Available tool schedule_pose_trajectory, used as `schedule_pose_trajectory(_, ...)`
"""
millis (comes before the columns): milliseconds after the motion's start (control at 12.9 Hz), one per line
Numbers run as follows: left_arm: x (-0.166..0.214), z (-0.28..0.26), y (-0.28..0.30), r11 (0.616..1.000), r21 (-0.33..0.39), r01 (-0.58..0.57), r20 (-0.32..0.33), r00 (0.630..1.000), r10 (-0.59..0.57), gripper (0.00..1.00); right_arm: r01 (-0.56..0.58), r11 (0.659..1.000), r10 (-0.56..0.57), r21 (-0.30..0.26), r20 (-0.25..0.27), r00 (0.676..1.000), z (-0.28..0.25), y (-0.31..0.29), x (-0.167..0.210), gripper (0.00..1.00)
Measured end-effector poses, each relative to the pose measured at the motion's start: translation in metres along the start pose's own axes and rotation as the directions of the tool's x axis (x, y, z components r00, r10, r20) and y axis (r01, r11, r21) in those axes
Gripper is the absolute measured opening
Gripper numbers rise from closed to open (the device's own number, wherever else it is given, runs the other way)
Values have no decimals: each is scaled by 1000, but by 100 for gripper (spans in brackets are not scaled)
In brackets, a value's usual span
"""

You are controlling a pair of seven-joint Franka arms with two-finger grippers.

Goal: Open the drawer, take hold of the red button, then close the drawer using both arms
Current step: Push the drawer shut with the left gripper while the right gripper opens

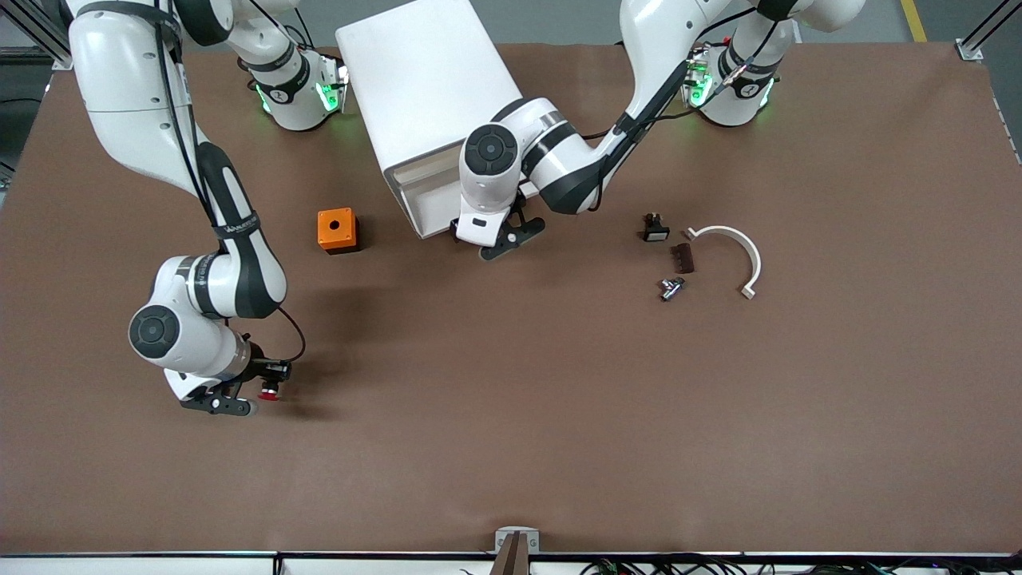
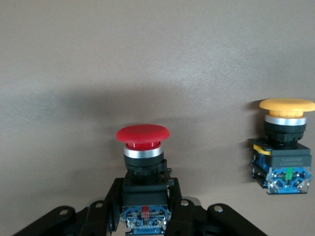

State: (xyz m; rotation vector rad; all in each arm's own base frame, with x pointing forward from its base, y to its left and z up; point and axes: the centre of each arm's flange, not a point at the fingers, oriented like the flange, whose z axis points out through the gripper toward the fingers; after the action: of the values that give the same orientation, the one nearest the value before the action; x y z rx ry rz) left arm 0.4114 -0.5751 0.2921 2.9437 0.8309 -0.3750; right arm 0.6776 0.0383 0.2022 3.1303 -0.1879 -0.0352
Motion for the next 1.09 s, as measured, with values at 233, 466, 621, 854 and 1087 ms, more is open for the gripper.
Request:
schedule_pose_trajectory(233,-6,4,0,999,-3,54,87,995,-53,100,20,1000,-20,-2,10,1000,8,10,0,41)
schedule_pose_trajectory(466,-13,12,0,995,8,101,160,982,-101,100,24,1000,-24,-1,7,1000,9,8,1,41)
schedule_pose_trajectory(621,-19,19,0,992,20,128,204,970,-129,100,25,1000,-25,0,7,1000,10,8,1,41)
schedule_pose_trajectory(854,-22,26,-3,987,35,159,250,954,-162,100,25,1000,-25,0,1,1000,8,7,3,68)
schedule_pose_trajectory(1087,-21,27,-3,986,36,161,252,954,-165,100,27,1000,-27,3,-18,999,-1,5,9,100)
